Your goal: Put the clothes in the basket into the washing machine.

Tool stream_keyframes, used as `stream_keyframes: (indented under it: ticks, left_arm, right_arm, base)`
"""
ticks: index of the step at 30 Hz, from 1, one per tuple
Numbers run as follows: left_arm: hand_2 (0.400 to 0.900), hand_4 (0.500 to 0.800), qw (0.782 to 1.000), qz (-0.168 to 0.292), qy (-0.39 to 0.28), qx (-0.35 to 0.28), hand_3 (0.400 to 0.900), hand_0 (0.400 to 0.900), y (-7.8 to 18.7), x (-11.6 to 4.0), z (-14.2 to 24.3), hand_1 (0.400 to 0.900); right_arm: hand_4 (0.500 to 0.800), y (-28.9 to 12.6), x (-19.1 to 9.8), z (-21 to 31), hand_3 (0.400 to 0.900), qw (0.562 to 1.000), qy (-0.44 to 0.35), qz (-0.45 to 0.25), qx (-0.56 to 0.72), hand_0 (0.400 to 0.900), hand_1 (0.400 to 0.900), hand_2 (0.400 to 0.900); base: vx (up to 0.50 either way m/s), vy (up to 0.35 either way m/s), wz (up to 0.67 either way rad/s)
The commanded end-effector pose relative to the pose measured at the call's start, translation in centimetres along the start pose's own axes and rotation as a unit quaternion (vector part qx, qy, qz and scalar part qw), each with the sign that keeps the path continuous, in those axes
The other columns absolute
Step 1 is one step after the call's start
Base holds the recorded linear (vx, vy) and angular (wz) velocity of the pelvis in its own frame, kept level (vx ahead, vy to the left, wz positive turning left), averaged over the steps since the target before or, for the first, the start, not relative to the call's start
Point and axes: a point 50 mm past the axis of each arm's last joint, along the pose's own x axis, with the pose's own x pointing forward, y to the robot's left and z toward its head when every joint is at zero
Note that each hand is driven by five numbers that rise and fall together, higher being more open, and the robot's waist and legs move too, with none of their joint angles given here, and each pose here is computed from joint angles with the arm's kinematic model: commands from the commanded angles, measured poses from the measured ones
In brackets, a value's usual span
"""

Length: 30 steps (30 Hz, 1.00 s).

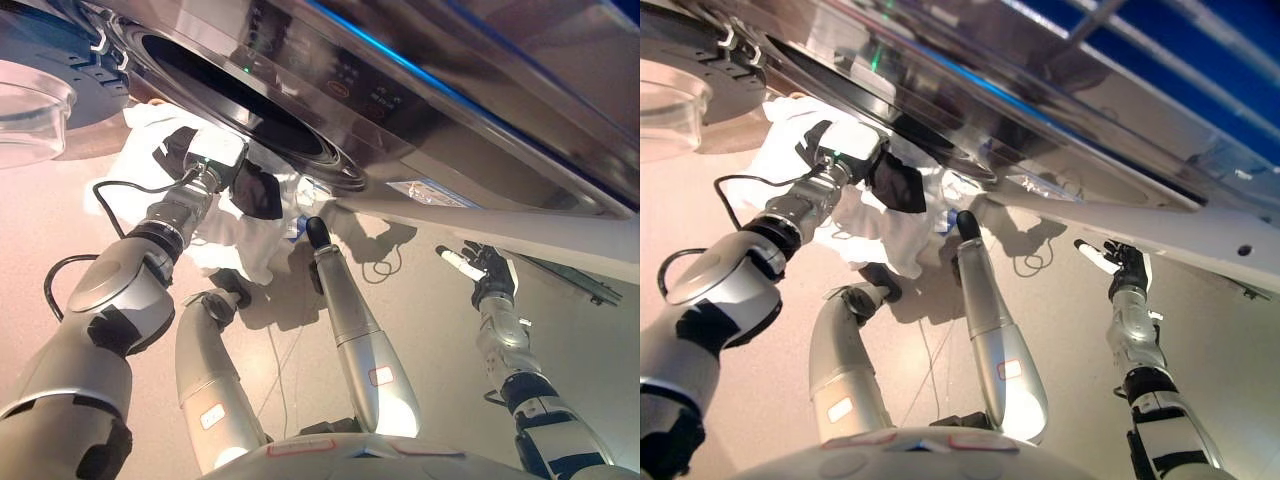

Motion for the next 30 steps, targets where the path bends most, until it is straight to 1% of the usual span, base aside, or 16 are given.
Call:
stream_keyframes:
  ticks: [1,6,10,11,13,14,15,16,30]
  left_arm:
    - [0.9,0.8,0.999,0.035,0.021,0.017,0.9,0.9,3.0,0.3,-2.6,0.9]
    - [0.9,0.8,0.999,0.015,0.02,0.021,0.9,0.9,2.4,0.3,-2.5,0.9]
    - [0.9,0.8,1.0,0.008,0.022,0.021,0.9,0.9,2.1,0.3,-2.5,0.9]
    - [0.863,0.778,1.0,0.007,0.022,0.022,0.863,0.863,2.1,0.3,-2.5,0.863]
    - [0.639,0.644,0.999,0.002,0.024,0.022,0.639,0.639,1.9,0.3,-2.5,0.639]
    - [0.616,0.629,1.0,0.001,0.024,0.021,0.616,0.616,1.9,0.3,-2.5,0.616]
    - [0.533,0.58,0.999,-0.001,0.025,0.021,0.533,0.533,1.8,0.2,-2.5,0.533]
    - [0.4,0.5,0.999,-0.003,0.025,0.021,0.4,0.4,1.6,0.2,-2.5,0.4]
    - [0.4,0.5,0.999,-0.032,0.043,-0.001,0.4,0.4,-0.4,-0.3,-2.5,0.4]
  right_arm:
    - [0.8,-4.3,-0.5,1.1,0.9,0.998,-0.034,-0.059,-0.002,0.9,0.9,0.9]
    - [0.8,-4.2,-0.2,1.5,0.9,0.998,-0.039,-0.054,-0.004,0.9,0.9,0.9]
    - [0.8,-3.9,-0.1,2.0,0.9,0.998,-0.048,-0.049,-0.005,0.9,0.9,0.9]
    - [0.8,-3.9,-0.1,2.1,0.9,0.998,-0.05,-0.049,-0.004,0.9,0.9,0.9]
    - [0.8,-3.9,0.0,2.2,0.9,0.997,-0.052,-0.048,-0.003,0.9,0.9,0.9]
    - [0.8,-3.8,0.0,2.3,0.9,0.997,-0.053,-0.047,-0.003,0.9,0.9,0.9]
    - [0.8,-3.8,0.0,2.4,0.9,0.997,-0.056,-0.047,-0.002,0.9,0.9,0.9]
    - [0.8,-3.8,0.0,2.4,0.9,0.997,-0.056,-0.047,-0.001,0.9,0.9,0.9]
    - [0.8,-3.6,0.2,3.0,0.9,0.997,-0.066,-0.044,-0.01,0.9,0.9,0.9]
  base:
    - [-0.004,-0.009,-0.04]
    - [-0.002,-0.005,-0.05]
    - [0.004,0.007,-0.06]
    - [0.006,-0.002,-0.04]
    - [0.007,0.002,-0.03]
    - [0.005,0.006,-0.03]
    - [0.0,0.0,0.0]
    - [0.004,-0.001,-0.04]
    - [0.0,0.003,-0.04]
